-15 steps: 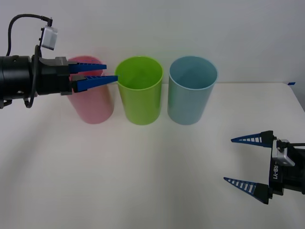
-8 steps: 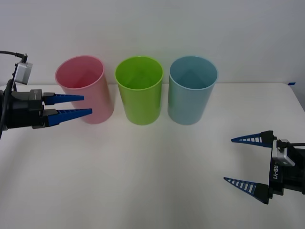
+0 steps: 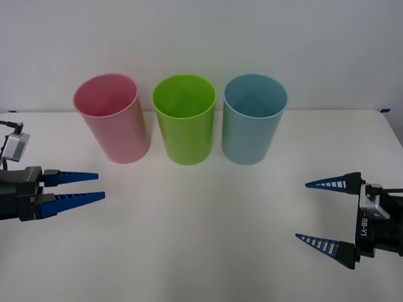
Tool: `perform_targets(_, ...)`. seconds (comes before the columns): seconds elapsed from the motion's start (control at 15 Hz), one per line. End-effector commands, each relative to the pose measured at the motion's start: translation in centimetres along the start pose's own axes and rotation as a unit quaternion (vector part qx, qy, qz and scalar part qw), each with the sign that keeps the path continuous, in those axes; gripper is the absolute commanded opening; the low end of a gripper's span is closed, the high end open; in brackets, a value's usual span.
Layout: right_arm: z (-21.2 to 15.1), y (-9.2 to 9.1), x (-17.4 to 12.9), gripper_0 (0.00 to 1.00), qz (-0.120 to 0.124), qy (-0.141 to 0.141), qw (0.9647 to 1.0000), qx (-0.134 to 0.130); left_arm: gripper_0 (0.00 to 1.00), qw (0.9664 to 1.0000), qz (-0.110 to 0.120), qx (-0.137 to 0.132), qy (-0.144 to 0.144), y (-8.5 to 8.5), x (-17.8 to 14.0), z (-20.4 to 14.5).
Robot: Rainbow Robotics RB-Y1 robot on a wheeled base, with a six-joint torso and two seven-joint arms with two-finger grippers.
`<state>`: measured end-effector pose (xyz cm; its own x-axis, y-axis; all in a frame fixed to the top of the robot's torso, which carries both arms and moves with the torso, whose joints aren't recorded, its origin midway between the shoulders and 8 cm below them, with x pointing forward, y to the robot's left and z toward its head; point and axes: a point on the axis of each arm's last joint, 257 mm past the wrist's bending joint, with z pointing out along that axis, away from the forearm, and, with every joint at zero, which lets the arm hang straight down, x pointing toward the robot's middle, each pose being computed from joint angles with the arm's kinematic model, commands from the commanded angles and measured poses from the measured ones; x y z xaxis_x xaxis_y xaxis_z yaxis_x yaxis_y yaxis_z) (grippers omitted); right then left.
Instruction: Put cans in the blue bin and PET bottles in the pink bin and trash in the green bin.
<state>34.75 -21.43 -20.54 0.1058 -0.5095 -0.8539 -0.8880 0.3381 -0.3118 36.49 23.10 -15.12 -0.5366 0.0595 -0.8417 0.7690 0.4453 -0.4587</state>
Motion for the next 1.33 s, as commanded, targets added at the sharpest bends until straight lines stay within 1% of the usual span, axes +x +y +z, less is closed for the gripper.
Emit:
perform_targets(0.07,0.0,0.0,0.0,1.0,0.0,0.0,1.0,0.0,1.0,0.9998,-0.017,0.003,0.004,-0.6,3.0,-0.6)
perform_targets(0.33,0.0,0.0,0.0,1.0,0.0,0.0,1.0,0.0,1.0,0.9998,-0.013,0.008,0.014,-1.3,6.9,-0.8)
perform_targets(0.47,0.0,0.0,0.0,1.0,0.0,0.0,1.0,0.0,1.0,0.9997,0.003,0.01,0.024,-1.5,8.4,-0.6)
perform_targets(0.6,0.0,0.0,0.0,1.0,0.0,0.0,1.0,0.0,1.0,0.9989,0.028,-0.01,0.036,-0.7,10.4,-0.3)
perform_targets(0.67,0.0,0.0,0.0,1.0,0.0,0.0,1.0,0.0,1.0,0.9982,0.036,-0.019,0.044,-0.3,11.2,-0.5)
perform_targets(0.8,0.0,0.0,0.0,1.0,0.0,0.0,1.0,0.0,1.0,0.9974,0.035,-0.021,0.059,-0.6,12.5,-0.7)
perform_targets(0.93,0.0,0.0,0.0,1.0,0.0,0.0,1.0,0.0,1.0,0.9971,0.039,-0.023,0.062,-0.9,13.1,-0.6)
perform_targets(1.0,0.0,0.0,0.0,1.0,0.0,0.0,1.0,0.0,1.0,0.9967,0.046,-0.032,0.059,-0.8,13.0,-0.6)
perform_targets(1.07,0.0,0.0,0.0,1.0,0.0,0.0,1.0,0.0,1.0,0.9966,0.048,-0.038,0.056,-0.6,13.0,-0.6)
perform_targets(1.33,0.0,0.0,0.0,1.0,0.0,0.0,1.0,0.0,1.0,0.996,0.052,-0.043,0.059,-0.2,13.1,-0.2)
